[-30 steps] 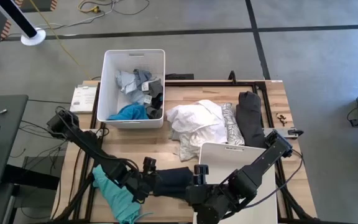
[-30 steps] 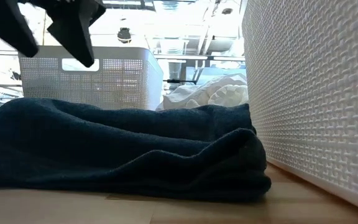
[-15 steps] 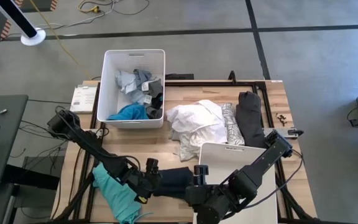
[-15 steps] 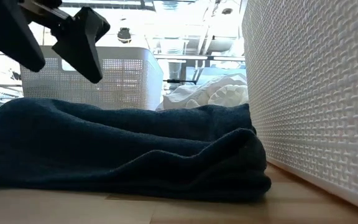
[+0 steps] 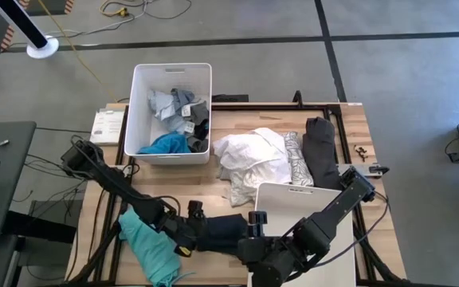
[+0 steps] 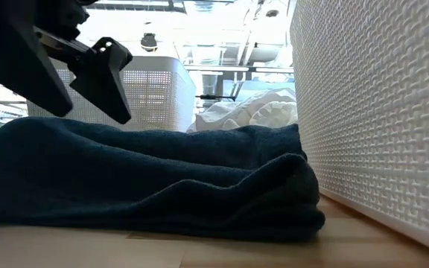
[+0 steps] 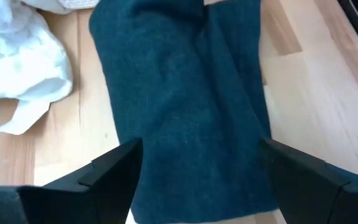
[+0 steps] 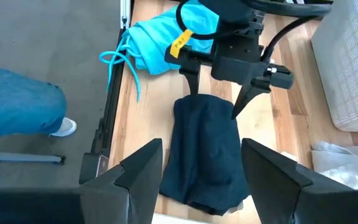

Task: Sort clothes
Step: Put the dark blue shorts into the top white laundry bin

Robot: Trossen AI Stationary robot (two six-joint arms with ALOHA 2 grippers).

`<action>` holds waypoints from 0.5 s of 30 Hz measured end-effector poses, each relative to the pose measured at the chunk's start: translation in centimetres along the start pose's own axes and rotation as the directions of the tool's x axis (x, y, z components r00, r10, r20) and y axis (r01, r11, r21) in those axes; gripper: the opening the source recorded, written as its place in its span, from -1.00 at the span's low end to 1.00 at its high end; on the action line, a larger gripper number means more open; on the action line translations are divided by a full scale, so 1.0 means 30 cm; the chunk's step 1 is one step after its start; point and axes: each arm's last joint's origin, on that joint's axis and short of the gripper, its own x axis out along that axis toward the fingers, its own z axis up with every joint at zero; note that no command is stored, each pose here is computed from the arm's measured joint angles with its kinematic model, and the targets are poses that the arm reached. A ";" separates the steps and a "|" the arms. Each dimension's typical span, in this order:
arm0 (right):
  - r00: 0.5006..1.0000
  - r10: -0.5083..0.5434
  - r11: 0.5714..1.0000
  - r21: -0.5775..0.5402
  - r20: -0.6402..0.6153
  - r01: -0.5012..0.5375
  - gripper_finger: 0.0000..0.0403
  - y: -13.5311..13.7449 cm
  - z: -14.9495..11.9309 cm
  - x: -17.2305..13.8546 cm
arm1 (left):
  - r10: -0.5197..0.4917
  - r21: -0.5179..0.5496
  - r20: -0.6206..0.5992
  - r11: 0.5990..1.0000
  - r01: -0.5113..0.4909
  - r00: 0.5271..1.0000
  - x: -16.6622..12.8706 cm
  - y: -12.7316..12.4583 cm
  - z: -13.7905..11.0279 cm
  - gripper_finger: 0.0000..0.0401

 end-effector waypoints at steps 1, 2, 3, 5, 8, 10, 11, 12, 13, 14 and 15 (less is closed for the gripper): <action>1.000 0.000 1.000 0.000 0.000 0.000 0.15 0.000 0.000 0.000 | 0.000 -0.004 0.005 1.000 0.000 1.000 0.003 0.003 -0.002 0.56; 1.000 -0.001 1.000 -0.003 0.000 0.001 0.15 0.000 0.000 0.000 | -0.004 -0.008 0.014 1.000 0.004 1.000 0.005 0.004 -0.003 0.56; 1.000 -0.002 1.000 -0.006 0.002 0.002 0.15 0.000 0.000 0.000 | -0.014 -0.013 0.024 1.000 0.014 1.000 0.008 0.006 -0.004 0.56; 1.000 -0.001 1.000 -0.012 0.005 0.001 0.15 0.000 0.001 0.000 | -0.044 -0.025 0.044 0.999 0.045 0.998 0.016 0.010 -0.010 0.56; 1.000 -0.001 1.000 -0.014 0.006 0.001 0.15 0.000 0.002 0.000 | -0.049 -0.032 0.039 0.998 0.050 0.998 0.026 0.022 -0.030 0.56; 1.000 0.000 1.000 -0.020 0.006 0.001 0.15 0.001 0.002 0.000 | -0.043 -0.039 0.034 0.998 0.045 0.998 0.032 0.032 -0.040 0.56; 1.000 -0.001 1.000 -0.020 0.006 0.001 0.15 0.000 0.002 0.000 | -0.043 -0.043 0.034 0.998 0.044 0.999 0.035 0.036 -0.045 0.56; 1.000 -0.001 1.000 -0.019 0.006 0.002 0.15 -0.001 0.003 0.001 | -0.049 -0.049 0.037 0.998 0.051 0.998 0.038 0.039 -0.052 0.56; 1.000 -0.003 1.000 -0.018 0.006 0.003 0.15 -0.003 0.003 0.002 | -0.061 -0.054 0.040 0.997 0.063 0.997 0.041 0.040 -0.057 0.56; 1.000 -0.003 1.000 -0.018 0.006 0.003 0.15 -0.004 0.004 0.002 | -0.069 -0.058 0.047 0.996 0.071 0.997 0.042 0.039 -0.060 0.56; 1.000 -0.004 1.000 -0.018 0.006 0.004 0.15 -0.005 0.004 0.003 | -0.074 -0.060 0.054 0.995 0.077 0.996 0.043 0.039 -0.063 0.56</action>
